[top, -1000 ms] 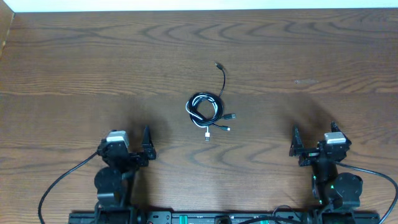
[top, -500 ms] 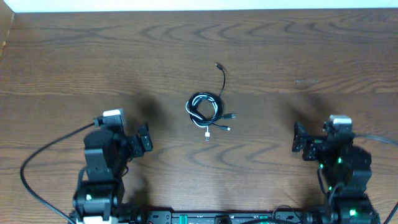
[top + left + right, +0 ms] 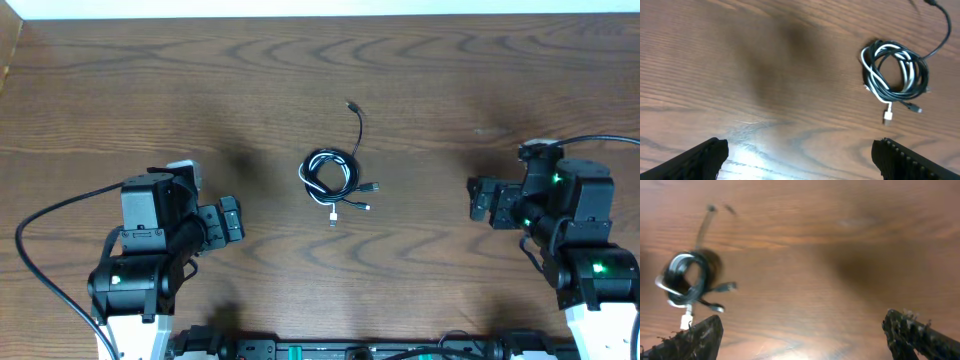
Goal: Untangle cables
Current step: 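Reach the left gripper to the cable bundle and grasp it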
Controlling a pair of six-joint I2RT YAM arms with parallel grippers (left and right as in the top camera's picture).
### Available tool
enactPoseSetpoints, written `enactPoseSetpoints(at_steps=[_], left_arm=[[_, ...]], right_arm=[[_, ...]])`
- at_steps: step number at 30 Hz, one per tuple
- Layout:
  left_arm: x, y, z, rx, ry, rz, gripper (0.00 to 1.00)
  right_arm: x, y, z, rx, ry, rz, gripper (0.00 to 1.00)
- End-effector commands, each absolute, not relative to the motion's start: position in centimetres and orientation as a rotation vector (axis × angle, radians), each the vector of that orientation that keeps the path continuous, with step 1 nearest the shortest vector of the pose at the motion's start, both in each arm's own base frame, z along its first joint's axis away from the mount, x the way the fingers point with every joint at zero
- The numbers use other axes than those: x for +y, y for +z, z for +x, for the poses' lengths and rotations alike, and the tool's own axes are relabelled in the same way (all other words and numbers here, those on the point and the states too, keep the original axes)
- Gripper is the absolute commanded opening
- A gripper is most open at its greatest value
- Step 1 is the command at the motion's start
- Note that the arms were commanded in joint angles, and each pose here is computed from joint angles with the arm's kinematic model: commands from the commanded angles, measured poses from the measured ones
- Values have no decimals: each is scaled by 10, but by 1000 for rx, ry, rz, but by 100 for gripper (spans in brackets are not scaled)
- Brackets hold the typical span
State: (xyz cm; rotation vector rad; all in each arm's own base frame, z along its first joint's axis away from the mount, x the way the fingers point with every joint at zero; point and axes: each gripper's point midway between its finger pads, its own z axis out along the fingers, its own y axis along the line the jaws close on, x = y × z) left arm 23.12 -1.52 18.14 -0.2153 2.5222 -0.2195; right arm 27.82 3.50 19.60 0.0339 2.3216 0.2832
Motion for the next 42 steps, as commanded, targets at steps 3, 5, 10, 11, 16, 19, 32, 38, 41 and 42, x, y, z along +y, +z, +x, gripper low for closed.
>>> enactPoseSetpoints(at_steps=[3, 5, 10, 11, 16, 19, 32, 38, 41, 42], left_arm=[[-25, 212, 258, 2375, -345, -264, 97], [-26, 217, 266, 2363, -344, -258, 97], [-45, 223, 300, 2485, -312, -185, 97], [-53, 221, 306, 2512, -311, -155, 97], [-97, 192, 330, 2626, -343, -91, 97], [-125, 165, 340, 2678, -352, -4, 97], [-151, 47, 351, 2900, -229, -507, 84], [-164, 16, 353, 2939, -209, -452, 51], [-168, 15, 353, 2938, -212, -438, 29], [-168, 16, 353, 2938, -212, -438, 21]], right_arm=[[50, 215, 284, 2256, 359, -45, 99], [45, 211, 283, 2275, 325, -26, 99], [27, 202, 282, 2311, 199, 25, 99], [25, 203, 283, 2309, 191, 28, 99], [25, 202, 282, 2311, 191, 28, 99], [25, 202, 282, 2311, 191, 28, 99], [25, 202, 282, 2312, 191, 29, 99], [25, 202, 282, 2312, 191, 29, 99], [25, 202, 282, 2312, 191, 29, 99], [25, 202, 282, 2312, 191, 29, 99]])
